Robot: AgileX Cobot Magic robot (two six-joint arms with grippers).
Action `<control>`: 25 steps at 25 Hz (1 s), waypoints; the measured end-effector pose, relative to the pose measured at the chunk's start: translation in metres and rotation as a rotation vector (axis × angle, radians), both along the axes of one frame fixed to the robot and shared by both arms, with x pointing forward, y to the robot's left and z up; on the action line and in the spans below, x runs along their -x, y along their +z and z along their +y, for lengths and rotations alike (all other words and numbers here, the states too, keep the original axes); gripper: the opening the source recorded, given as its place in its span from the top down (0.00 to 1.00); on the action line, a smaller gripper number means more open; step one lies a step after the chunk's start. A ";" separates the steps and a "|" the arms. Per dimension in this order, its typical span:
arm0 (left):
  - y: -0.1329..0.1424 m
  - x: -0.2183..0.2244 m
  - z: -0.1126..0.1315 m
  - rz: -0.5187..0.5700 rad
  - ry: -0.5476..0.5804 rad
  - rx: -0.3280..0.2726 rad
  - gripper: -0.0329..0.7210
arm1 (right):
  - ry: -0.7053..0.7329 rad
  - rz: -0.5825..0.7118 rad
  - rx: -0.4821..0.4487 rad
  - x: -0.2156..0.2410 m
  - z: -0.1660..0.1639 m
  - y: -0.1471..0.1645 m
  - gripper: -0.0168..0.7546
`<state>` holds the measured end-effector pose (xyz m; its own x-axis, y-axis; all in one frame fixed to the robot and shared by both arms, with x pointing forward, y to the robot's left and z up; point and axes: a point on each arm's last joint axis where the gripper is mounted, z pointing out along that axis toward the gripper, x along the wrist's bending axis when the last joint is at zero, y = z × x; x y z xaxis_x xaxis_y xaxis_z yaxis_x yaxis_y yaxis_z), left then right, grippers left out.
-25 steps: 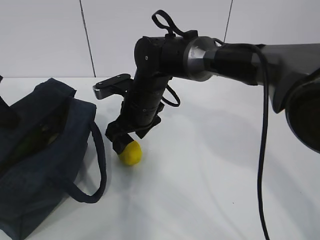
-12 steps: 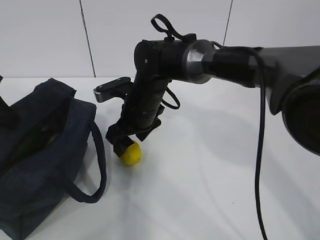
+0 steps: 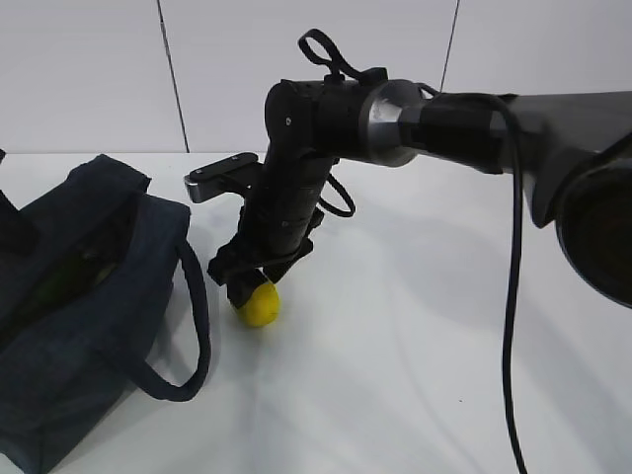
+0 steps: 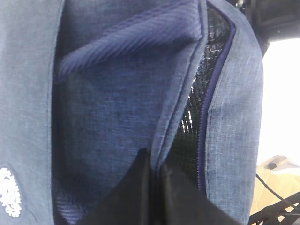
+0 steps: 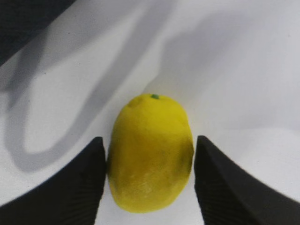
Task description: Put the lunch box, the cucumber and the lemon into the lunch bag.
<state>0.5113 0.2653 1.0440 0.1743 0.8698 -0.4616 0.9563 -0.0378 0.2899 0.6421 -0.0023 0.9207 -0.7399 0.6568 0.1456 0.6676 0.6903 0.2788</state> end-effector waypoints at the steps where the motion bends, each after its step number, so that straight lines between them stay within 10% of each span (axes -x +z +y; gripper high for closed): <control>1: 0.000 0.000 0.000 0.000 0.000 0.000 0.97 | 0.000 0.000 0.000 0.000 0.000 0.000 0.39; 25: 0.000 0.000 0.000 0.001 0.000 0.003 0.97 | 0.004 0.032 0.017 0.003 -0.001 0.000 0.53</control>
<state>0.5112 0.2651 1.0441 0.1737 0.8682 -0.4648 0.9567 -0.0368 0.2887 0.6393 -0.0037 0.9206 -0.7374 0.6567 0.1583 0.6736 0.6973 0.2452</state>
